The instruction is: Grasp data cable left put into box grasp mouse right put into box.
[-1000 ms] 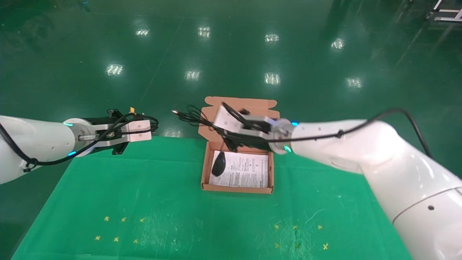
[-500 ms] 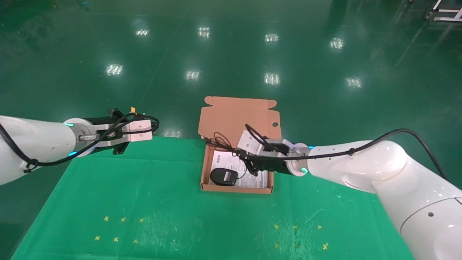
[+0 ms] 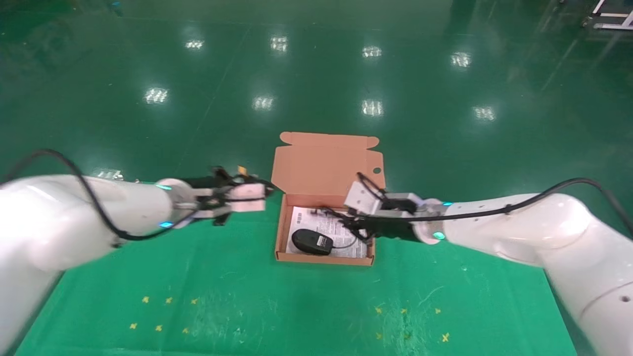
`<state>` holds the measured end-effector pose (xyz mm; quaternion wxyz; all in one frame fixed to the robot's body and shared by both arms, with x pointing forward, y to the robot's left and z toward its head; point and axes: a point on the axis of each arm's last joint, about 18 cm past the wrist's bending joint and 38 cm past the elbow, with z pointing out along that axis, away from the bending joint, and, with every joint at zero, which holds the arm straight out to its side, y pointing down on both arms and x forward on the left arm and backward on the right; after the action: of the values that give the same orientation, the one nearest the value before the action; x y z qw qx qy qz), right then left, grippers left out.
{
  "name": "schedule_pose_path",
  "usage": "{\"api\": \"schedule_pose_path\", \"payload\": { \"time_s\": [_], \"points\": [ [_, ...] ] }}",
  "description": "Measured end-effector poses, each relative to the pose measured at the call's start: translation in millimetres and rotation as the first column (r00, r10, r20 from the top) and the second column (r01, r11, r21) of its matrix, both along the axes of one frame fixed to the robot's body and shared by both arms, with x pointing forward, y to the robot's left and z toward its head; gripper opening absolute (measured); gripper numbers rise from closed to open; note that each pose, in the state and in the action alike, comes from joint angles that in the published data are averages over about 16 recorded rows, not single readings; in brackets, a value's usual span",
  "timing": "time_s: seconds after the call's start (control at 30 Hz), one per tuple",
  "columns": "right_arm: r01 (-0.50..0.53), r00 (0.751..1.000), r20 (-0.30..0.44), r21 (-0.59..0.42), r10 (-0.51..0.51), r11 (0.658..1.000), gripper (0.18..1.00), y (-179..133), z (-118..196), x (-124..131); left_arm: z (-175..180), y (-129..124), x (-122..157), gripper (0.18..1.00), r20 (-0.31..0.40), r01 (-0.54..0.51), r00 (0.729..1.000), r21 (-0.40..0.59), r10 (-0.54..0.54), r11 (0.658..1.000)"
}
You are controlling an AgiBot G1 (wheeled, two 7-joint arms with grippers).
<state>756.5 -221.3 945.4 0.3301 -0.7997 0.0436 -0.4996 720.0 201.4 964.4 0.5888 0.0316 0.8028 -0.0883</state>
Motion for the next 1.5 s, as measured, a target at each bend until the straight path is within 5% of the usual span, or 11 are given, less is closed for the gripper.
{"api": "schedule_pose_path", "payload": {
  "time_s": [0.33, 0.63, 1.1, 1.5],
  "points": [
    [0.069, 0.995, 0.073, 0.004, -0.07, 0.998, 0.528, -59, 36, -19, -34, -69, 19, 0.241, -0.003, 0.125, 0.992, -0.004, -0.125, 0.992],
    [0.118, 0.988, 0.096, -0.001, -0.117, 0.993, 0.738, -94, 48, -46, -52, -105, 22, 0.241, 0.002, 0.21, 0.978, -0.006, -0.21, 0.978],
    [0.15, 0.985, 0.086, -0.021, -0.147, 0.989, 0.959, -107, 42, -69, -63, -123, 21, 0.246, -0.004, 0.253, 0.967, -0.007, -0.253, 0.967],
    [0.144, 0.984, 0.105, -0.018, -0.141, 0.989, 1.001, -103, 50, -67, -51, -117, 21, 0.316, 0.023, 0.252, 0.967, -0.002, -0.252, 0.968]
  ]
}}
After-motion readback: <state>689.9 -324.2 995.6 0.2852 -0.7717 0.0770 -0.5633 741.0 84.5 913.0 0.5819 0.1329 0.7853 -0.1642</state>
